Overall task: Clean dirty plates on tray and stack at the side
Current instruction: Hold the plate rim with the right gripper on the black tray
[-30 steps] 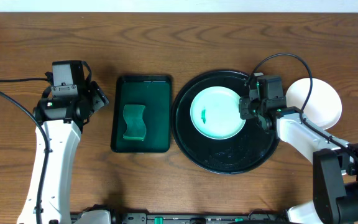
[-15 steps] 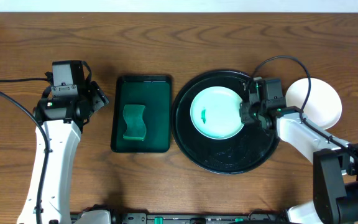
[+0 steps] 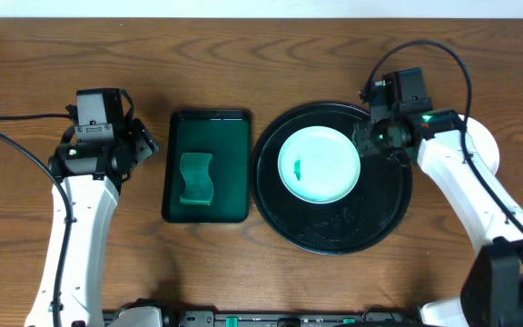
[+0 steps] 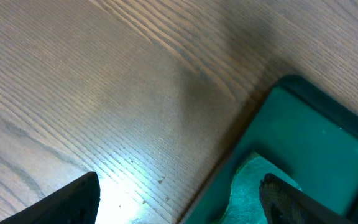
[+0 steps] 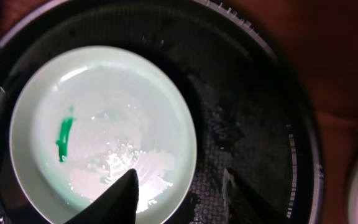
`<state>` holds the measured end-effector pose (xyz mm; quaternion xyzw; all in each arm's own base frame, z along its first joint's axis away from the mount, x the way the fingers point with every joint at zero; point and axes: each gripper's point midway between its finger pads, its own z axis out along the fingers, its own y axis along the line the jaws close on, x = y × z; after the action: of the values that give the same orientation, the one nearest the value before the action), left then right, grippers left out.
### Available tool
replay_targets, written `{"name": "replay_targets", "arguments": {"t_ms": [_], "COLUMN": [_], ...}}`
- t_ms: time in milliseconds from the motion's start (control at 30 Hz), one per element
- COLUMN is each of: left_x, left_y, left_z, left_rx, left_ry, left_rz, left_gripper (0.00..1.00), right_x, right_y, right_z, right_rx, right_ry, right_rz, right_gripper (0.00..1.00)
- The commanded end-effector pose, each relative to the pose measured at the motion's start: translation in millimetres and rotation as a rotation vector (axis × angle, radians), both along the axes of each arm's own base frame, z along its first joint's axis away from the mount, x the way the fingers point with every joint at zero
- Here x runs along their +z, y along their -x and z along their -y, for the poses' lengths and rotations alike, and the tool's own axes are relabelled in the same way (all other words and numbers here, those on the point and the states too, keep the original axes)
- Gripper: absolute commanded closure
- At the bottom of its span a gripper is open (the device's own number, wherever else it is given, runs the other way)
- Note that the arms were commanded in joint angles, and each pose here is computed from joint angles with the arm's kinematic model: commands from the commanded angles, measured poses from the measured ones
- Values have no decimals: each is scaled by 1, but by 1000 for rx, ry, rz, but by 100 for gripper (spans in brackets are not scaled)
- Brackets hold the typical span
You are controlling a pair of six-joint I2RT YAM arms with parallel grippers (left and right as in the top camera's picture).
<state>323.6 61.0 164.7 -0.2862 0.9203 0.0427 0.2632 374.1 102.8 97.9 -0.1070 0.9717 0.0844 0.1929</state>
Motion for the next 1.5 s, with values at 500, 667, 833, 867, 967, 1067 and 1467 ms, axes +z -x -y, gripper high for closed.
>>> {"name": "replay_targets", "arguments": {"t_ms": [500,667,833,867,967,1067,1467], "left_x": [5,5,5,5,5,5,5], "left_y": [0,0,0,0,0,0,0], "left_z": [-3,-3,-3,-3,-3,-3,-3], "left_rx": [13,13,13,13,13,13,13], "left_ry": [-9,-9,-9,-9,-9,-9,-9], "left_rz": [9,9,9,9,9,9,9], "left_gripper": [18,18,18,18,18,18,18], "right_x": [-85,-85,-78,-75,-65,-63,-64], "right_y": [4,7,13,14,16,20,18], "right_z": [10,28,30,31,31,32,32], "right_rx": [13,-16,-22,-30,-43,-49,-94], "right_ry": [103,202,214,214,214,218,197], "right_rz": [-186,-191,-217,-227,-249,-269,-271], "right_gripper": [98,99,99,99,99,99,70]}}
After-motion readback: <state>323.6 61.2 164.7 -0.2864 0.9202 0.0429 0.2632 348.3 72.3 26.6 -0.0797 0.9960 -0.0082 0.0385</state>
